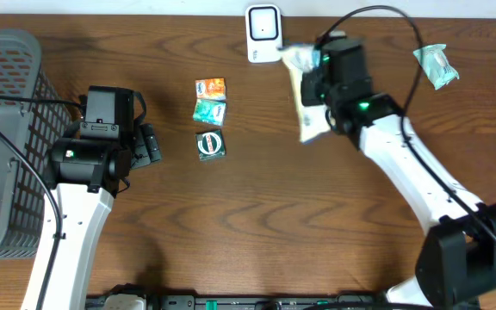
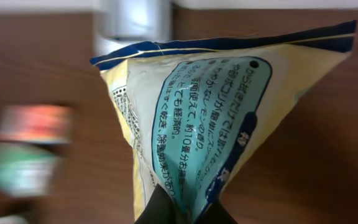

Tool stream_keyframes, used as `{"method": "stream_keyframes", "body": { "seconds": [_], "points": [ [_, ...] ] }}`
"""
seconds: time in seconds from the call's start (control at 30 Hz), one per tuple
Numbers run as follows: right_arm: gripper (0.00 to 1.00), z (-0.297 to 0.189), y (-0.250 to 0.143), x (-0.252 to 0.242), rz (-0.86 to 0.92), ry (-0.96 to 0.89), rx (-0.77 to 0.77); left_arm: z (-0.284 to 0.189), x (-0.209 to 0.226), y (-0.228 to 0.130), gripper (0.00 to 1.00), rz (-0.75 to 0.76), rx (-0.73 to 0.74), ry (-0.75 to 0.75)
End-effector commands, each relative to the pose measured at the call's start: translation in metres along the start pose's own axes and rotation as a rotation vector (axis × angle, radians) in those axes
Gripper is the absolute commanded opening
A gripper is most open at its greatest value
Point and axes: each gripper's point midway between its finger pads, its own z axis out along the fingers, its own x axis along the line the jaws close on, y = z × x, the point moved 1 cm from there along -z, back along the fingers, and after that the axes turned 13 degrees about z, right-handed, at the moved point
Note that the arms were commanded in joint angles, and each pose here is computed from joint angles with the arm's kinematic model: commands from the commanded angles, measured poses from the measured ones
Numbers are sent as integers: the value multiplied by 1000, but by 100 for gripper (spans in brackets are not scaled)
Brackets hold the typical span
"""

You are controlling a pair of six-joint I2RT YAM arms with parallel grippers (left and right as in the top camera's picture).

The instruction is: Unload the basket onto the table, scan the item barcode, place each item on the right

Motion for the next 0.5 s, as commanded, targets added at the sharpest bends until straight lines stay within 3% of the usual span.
{"method": "stream_keyframes", "body": {
  "seconds": [0.0, 0.13, 0.47],
  "points": [
    [1, -7, 13, -60, -217, -483, -109, -3, 0, 4, 98, -6, -10, 1],
    [1, 2, -6, -84, -289, -662, -61, -3, 0, 4, 98, -6, -10, 1],
    [8, 37, -65, -78, -452, -692, 109, -3, 0, 4, 98, -6, -10, 1]
  ]
}}
